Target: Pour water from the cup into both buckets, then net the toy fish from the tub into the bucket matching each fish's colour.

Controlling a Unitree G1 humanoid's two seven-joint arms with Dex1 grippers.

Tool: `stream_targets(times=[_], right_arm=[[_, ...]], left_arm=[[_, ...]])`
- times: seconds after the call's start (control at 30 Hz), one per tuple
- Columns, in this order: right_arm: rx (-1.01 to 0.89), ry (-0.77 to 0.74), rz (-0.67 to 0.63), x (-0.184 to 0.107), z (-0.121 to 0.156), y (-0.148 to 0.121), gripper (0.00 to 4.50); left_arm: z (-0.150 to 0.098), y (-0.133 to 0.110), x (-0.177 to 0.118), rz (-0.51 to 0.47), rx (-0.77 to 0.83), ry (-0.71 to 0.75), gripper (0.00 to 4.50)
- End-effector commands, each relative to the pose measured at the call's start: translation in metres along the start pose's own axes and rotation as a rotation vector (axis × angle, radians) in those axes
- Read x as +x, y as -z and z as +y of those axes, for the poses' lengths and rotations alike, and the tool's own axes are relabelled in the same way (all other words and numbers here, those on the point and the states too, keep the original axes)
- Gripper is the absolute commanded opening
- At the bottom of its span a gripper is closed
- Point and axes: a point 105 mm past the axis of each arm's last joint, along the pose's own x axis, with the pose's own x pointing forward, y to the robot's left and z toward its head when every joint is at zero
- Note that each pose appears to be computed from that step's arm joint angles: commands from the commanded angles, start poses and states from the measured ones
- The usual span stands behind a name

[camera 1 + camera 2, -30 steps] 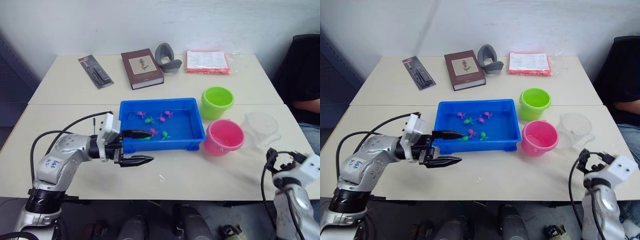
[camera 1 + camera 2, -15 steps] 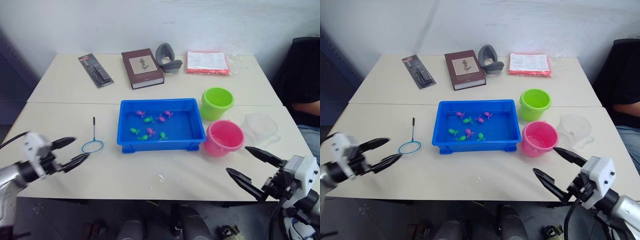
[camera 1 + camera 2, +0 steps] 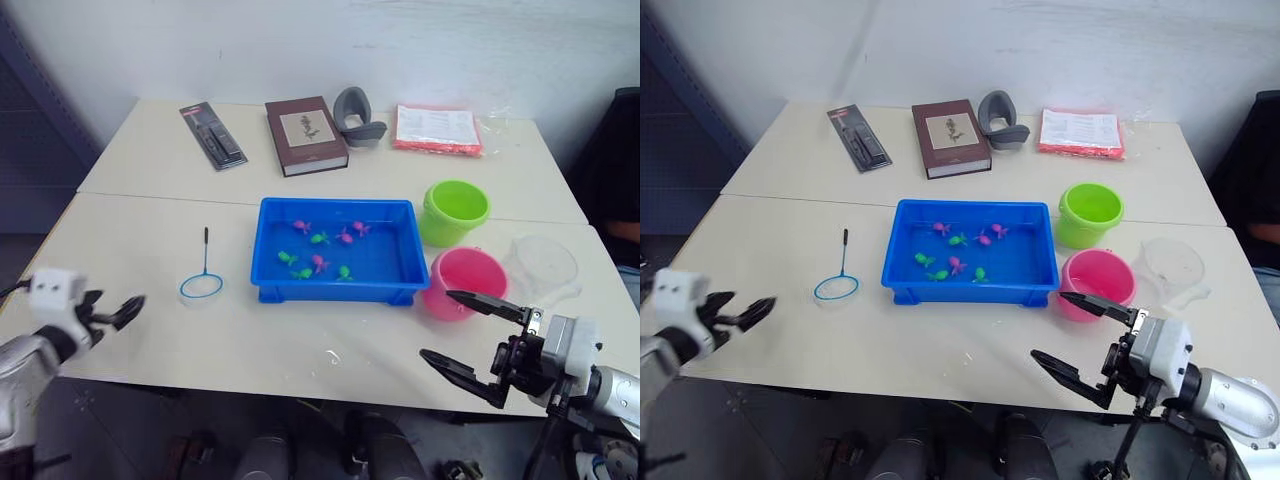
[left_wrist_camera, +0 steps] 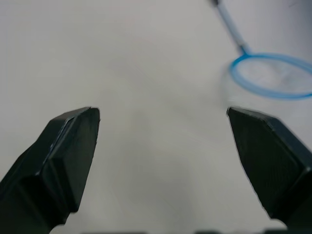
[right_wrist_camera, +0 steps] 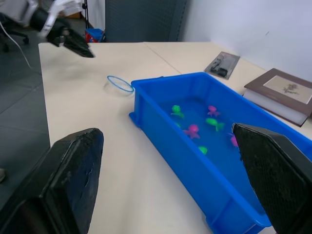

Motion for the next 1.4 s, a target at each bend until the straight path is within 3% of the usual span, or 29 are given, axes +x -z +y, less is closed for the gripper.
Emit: stream_targets(times=[0.03, 0.17, 0.53, 0.63, 0.9, 1.0, 1.17, 1.23, 1.33, 1.4], right_arm=[[-0.028, -0.006, 0.003, 0.0, -0.003, -0.003, 4.45], [-0.036, -0.001, 0.006, 0.002, -0.004, -0.002, 4.45], [-0.028, 0.061, -0.021, 0.009, -0.003, -0.005, 4.45], [-0.025, 0.073, -0.028, 0.008, -0.003, -0.008, 4.5], [-0.032, 0.057, 0.001, 0.005, -0.001, -0.007, 4.5], [-0.036, 0.05, 0.014, 0.004, -0.001, -0.006, 4.5], [0.049, 0.077, -0.057, 0.007, -0.004, -0.027, 4.5], [0.078, 0.034, -0.039, 0.014, -0.001, -0.032, 4.5], [0.116, 0.052, 0.09, 0.022, -0.01, -0.028, 4.5], [0.126, 0.038, 0.151, 0.031, -0.019, -0.032, 4.5]], left_arm=[[-0.021, -0.02, 0.02, 0.016, 0.005, -0.012, 4.5], [-0.031, -0.022, 0.05, 0.122, -0.009, -0.084, 4.5], [-0.068, -0.008, 0.108, 0.198, 0.006, -0.031, 4.5], [-0.067, -0.002, 0.118, 0.224, 0.001, -0.044, 3.63], [-0.058, 0.018, 0.117, 0.255, -0.135, -0.07, 0.1], [-0.048, -0.007, 0.109, 0.103, -0.154, -0.027, 0.04], [-0.03, -0.071, 0.065, -0.221, 0.018, 0.237, 0.04], [-0.036, -0.095, 0.044, -0.315, 0.2, 0.412, 0.04], [-0.057, -0.113, 0.021, -0.335, 0.454, 0.669, 0.04], [-0.083, -0.116, 0.007, -0.283, 0.615, 0.889, 0.04]])
